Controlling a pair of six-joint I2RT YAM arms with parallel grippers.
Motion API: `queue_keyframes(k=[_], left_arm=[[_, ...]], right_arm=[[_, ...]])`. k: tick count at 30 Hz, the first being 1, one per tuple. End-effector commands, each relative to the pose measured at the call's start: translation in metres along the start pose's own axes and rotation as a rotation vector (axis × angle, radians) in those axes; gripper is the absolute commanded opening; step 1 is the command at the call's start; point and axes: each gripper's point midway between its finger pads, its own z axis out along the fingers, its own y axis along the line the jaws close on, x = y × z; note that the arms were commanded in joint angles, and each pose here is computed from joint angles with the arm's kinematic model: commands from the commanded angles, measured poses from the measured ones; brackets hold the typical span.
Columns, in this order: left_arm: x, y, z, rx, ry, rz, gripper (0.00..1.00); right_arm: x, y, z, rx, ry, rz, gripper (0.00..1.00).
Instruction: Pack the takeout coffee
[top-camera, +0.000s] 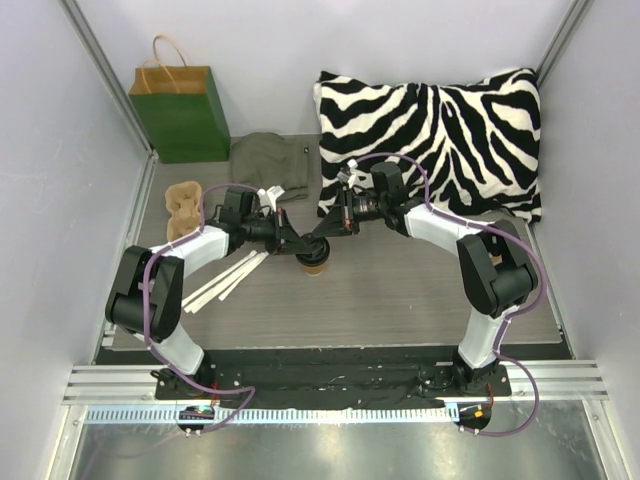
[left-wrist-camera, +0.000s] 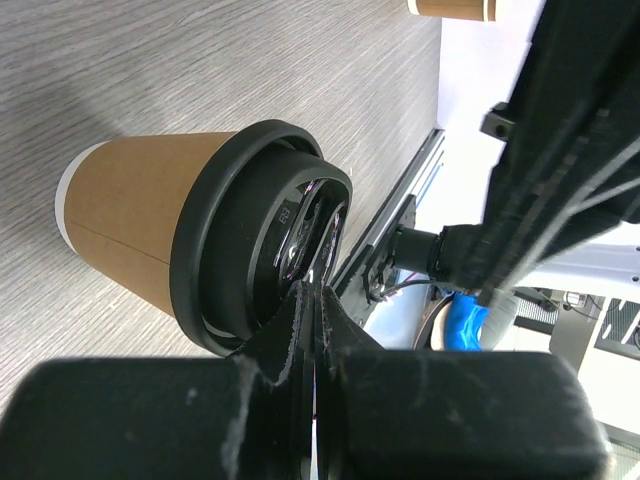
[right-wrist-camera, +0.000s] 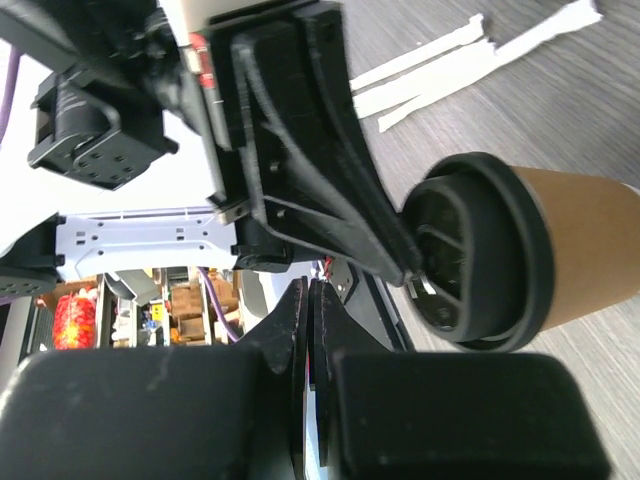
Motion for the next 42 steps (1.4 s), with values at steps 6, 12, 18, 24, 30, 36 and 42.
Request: queue_keyframes(k=[6,12,18,24,30,36,42], left_arm=[[-0.005,0.011,0.003,-0.05,0.009,0.038,0.0],[0.0,0.03,0.004,-0.118,0.018,0.032,0.0],[0.007,0.038,0.003,-0.147,0.049,0.034,0.0],[0.006,0.034,0.003,-0.134,0.046,0.049,0.0],[0.005,0.033,0.002,-0.131,0.042,0.054,0.0],[0.006,0.035,0.003,-0.138,0.044,0.052,0.0],[0.009,0.039,0.003,-0.146,0.048,0.041,0.0]], right_arm=[[-0.004,-0.017,0.006,0.018,-0.002,-0.025,0.04],[0.012,-0.089,0.013,0.123,0.031,0.098,0.02],[0.008,-0.071,0.007,0.1,0.026,0.098,0.02],[-0.027,0.014,-0.007,-0.04,-0.052,-0.031,0.03],[-0.046,0.071,-0.014,-0.133,-0.101,-0.095,0.04],[-0.038,0.037,-0.003,-0.092,-0.072,-0.039,0.04],[-0.014,-0.034,0.014,0.011,-0.009,0.049,0.04]])
